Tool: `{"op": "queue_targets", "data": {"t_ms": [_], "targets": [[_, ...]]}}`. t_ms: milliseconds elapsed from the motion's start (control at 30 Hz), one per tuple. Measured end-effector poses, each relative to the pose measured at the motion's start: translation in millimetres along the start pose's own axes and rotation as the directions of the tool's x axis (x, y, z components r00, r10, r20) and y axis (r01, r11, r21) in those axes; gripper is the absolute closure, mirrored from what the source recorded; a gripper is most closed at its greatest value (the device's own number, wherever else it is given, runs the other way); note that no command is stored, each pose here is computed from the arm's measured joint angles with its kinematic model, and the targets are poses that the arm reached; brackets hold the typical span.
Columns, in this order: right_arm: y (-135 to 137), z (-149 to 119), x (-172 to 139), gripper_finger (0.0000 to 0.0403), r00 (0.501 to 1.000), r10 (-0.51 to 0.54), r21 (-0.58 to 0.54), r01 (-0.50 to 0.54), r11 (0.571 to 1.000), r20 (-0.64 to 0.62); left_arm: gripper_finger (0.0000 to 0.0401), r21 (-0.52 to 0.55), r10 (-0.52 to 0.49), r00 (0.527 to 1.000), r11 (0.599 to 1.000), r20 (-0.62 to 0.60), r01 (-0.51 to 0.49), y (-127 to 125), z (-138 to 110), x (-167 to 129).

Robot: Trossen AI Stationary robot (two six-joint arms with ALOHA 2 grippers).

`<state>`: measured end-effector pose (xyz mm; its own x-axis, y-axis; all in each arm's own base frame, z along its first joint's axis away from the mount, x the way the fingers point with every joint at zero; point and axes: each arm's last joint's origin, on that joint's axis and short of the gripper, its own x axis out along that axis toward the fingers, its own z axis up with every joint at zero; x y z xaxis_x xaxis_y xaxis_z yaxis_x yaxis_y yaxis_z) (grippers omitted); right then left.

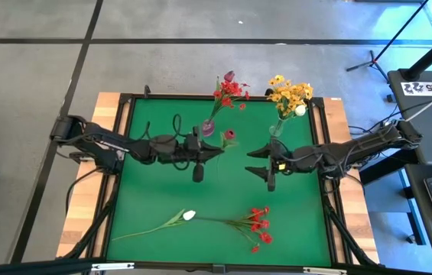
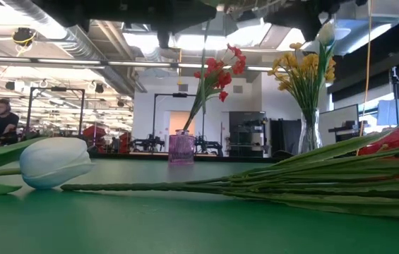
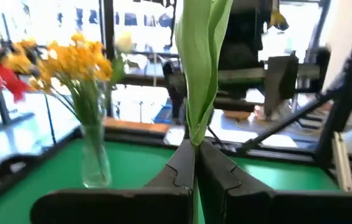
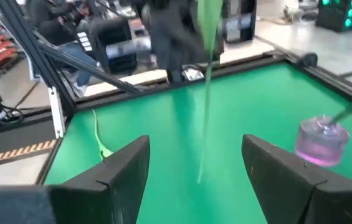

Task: Sort flowers into vase by color
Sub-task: Put the pink flower into the pink vase

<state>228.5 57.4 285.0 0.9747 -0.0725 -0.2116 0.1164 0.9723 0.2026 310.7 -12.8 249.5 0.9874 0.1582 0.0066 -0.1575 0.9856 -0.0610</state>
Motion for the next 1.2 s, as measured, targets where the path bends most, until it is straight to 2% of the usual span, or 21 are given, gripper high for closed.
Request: {"op": "queue_targets", "data": {"t_ms": [333, 500, 700, 1033, 1200], "targets": [[-8.3, -28.9, 2.3, 0.0150, 0.996, -0.043, 0.060, 0.048, 0.997, -0.074, 0.0401, 0.089, 0.168, 0.983, 0.981, 0.078, -0.175, 49.0, 25.0, -6.6], [-10.0, -48.1, 0.7, 0.0150, 0.997, -0.034, 0.096, 0.041, 0.995, -0.075, 0.0401, 0.154, 0.331, 0.941, 0.928, 0.071, -0.338, 80.6, 25.9, -7.9], [1.3, -69.3, -9.1, 0.0150, 0.998, -0.048, 0.098, 0.051, 0.994, -0.031, 0.0401, 0.144, 0.436, 0.899, 0.888, 0.042, -0.437, 114.4, 24.3, -11.9], [14.5, -75.7, -19.4, 0.0150, 0.993, -0.121, 0.070, 0.120, 0.990, 0.011, 0.0401, 0.108, 0.456, 0.889, 0.883, 0.043, -0.458, 145.7, 26.1, -18.7], [14.1, -76.0, -19.2, 0.0150, 0.992, -0.124, 0.068, 0.123, 0.990, 0.009, 0.0401, 0.078, 0.419, 0.908, 0.905, 0.021, -0.419, 151.3, 24.5, -20.0]]}}
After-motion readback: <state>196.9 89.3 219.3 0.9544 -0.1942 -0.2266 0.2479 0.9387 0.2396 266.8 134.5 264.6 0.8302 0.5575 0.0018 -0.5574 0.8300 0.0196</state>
